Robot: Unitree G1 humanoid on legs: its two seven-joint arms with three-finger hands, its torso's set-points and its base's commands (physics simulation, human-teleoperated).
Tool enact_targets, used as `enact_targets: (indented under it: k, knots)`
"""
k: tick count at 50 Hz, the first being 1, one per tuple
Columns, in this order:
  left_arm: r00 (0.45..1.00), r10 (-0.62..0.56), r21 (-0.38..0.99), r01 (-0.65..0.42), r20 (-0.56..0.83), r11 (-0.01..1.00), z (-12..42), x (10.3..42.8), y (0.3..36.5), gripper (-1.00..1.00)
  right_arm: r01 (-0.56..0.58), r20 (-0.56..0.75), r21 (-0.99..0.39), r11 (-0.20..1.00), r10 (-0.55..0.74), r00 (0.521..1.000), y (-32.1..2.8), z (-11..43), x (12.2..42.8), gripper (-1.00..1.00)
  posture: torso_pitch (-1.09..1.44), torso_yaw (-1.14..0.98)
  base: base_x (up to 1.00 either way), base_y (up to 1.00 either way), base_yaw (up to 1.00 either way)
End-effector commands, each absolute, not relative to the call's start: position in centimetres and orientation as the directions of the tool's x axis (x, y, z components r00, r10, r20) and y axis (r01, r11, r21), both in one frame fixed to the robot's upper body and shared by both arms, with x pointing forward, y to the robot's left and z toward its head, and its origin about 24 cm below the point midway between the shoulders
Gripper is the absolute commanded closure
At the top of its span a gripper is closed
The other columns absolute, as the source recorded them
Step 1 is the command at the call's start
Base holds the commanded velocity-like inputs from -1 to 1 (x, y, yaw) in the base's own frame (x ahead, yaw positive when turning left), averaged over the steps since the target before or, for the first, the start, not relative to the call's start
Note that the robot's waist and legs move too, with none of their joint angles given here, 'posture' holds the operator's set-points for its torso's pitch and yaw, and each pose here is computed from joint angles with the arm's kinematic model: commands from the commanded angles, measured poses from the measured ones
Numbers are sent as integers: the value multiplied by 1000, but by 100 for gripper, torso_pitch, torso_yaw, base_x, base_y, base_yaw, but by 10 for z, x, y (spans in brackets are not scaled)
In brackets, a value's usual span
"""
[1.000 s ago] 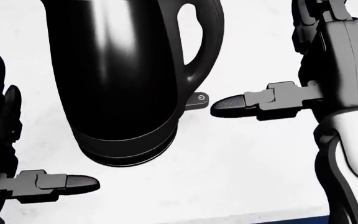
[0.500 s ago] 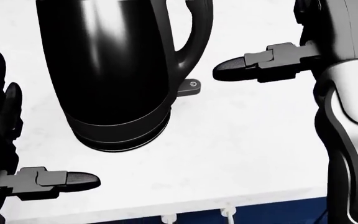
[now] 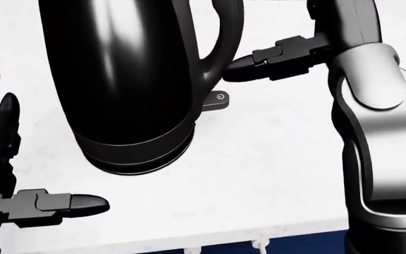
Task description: Press down the lever to turn on the electric kettle.
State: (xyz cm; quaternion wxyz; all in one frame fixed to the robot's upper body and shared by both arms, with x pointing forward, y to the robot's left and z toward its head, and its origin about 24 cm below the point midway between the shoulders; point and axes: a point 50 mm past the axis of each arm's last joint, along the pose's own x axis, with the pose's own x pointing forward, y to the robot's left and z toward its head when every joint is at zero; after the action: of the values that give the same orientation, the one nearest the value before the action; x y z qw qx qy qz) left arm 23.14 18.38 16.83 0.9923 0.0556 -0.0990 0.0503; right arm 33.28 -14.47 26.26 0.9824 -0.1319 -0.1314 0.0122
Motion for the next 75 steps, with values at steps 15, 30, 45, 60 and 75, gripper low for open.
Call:
enact_targets:
  k: [15, 30, 45, 60, 75]
  knots:
    - [956, 86, 104, -119, 281, 987, 181, 227, 184, -100, 33, 311, -284, 958, 60, 948, -143, 267, 338, -100, 0, 0, 0, 0, 0]
    - [956, 88, 103, -121, 280, 987, 179, 227, 185, -100, 40, 285, -296, 954, 48, 957, -147, 257, 344, -100, 0, 0, 0, 0, 0]
    - [956, 91, 102, -124, 280, 987, 178, 226, 185, -100, 40, 255, -323, 945, 46, 966, -144, 253, 352, -100, 0, 0, 0, 0, 0]
    - [955, 95, 100, -127, 280, 987, 178, 226, 186, -100, 25, 243, -336, 941, 61, 968, -137, 253, 361, -100, 0, 0, 0, 0, 0]
    - [955, 95, 99, -127, 280, 987, 178, 226, 187, -100, 21, 218, -356, 934, 61, 974, -135, 248, 371, -100, 0, 0, 0, 0, 0]
